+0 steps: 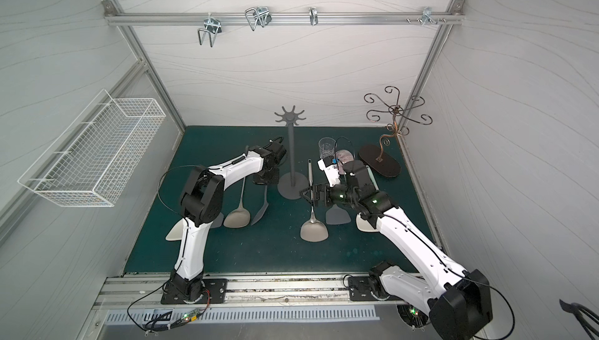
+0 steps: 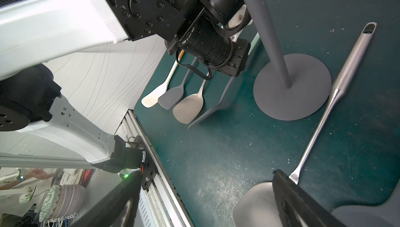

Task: Take the spatula off the kitchen utensil rack
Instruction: Place the spatula at the center of the board.

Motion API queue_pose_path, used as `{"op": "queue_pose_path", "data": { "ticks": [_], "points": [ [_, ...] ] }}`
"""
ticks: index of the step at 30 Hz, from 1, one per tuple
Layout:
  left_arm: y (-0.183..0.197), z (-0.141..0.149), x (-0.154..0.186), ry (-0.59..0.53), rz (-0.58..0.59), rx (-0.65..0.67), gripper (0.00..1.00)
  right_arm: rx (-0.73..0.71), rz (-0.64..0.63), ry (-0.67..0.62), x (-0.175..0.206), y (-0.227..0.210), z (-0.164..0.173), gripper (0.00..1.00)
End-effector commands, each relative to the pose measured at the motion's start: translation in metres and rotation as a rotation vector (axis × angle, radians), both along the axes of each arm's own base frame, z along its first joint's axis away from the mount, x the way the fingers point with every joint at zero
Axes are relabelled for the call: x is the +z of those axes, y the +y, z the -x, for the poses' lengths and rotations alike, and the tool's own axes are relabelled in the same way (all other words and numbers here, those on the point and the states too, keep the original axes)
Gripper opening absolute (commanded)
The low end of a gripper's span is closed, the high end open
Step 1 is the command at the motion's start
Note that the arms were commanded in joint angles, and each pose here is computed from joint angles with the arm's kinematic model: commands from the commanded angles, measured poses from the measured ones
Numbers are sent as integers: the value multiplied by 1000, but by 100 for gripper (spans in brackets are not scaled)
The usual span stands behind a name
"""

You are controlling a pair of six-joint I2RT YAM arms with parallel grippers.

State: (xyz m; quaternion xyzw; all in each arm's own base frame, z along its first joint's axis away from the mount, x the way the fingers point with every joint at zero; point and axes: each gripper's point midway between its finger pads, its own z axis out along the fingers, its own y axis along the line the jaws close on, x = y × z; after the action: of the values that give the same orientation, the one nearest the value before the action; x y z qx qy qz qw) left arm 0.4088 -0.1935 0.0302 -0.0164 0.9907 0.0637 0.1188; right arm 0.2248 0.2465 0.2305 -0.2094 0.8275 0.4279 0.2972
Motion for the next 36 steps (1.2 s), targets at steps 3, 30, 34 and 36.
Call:
{"op": "queue_pose_path", "data": {
  "ticks": [3, 30, 34, 36],
  "points": [
    [-5, -12, 0, -9, 27, 3, 8, 5, -8, -7, 1, 1, 3, 95],
    [-1, -1, 57, -101, 112, 34, 35, -1, -16, -25, 6, -5, 10, 95],
    [7, 10, 79, -144, 127, 51, 36, -6, -17, -35, 9, -7, 12, 95],
    [13, 18, 94, -178, 141, 59, 38, -10, -17, -46, 14, -9, 13, 96]
  ]
}}
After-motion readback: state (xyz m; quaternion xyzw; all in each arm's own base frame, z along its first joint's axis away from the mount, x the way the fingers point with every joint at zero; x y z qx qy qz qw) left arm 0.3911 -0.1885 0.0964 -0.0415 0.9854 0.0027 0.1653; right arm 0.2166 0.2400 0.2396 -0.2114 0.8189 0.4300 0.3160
